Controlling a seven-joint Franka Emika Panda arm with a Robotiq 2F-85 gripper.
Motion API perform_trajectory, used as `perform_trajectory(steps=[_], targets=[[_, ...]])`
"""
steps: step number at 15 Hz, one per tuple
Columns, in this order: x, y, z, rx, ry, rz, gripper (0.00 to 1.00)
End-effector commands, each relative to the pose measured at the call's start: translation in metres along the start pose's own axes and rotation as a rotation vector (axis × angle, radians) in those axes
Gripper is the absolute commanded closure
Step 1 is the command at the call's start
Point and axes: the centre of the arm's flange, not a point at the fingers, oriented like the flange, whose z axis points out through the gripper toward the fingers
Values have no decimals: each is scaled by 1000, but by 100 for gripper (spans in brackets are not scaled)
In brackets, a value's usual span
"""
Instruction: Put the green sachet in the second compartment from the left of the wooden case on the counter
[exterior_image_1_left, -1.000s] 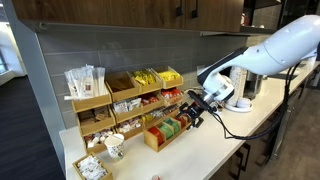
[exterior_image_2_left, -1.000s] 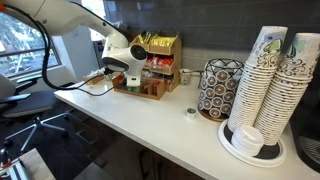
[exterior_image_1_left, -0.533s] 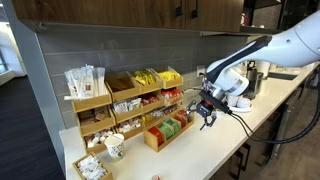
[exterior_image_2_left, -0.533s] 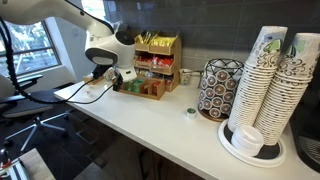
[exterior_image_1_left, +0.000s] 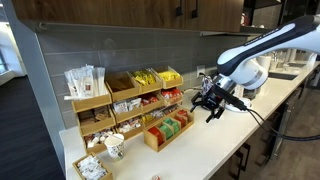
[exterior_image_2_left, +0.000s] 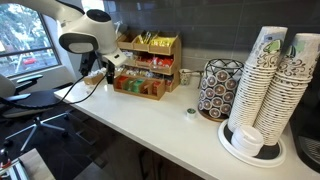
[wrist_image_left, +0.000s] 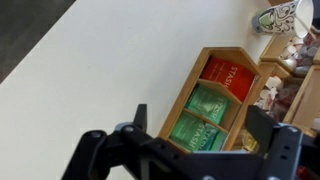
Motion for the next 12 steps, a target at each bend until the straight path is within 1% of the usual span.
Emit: perform_trajectory(steps=[1,3,6,7,12], targets=[[-29,6,-18,12,49,-105,0],[-37,4,-26,16,72,-148,0],[-49,4,-36,32,85,-216,0],[-32,-6,-31,35,58,-167,0],[-40,-4,-38,43,67,-195,0]])
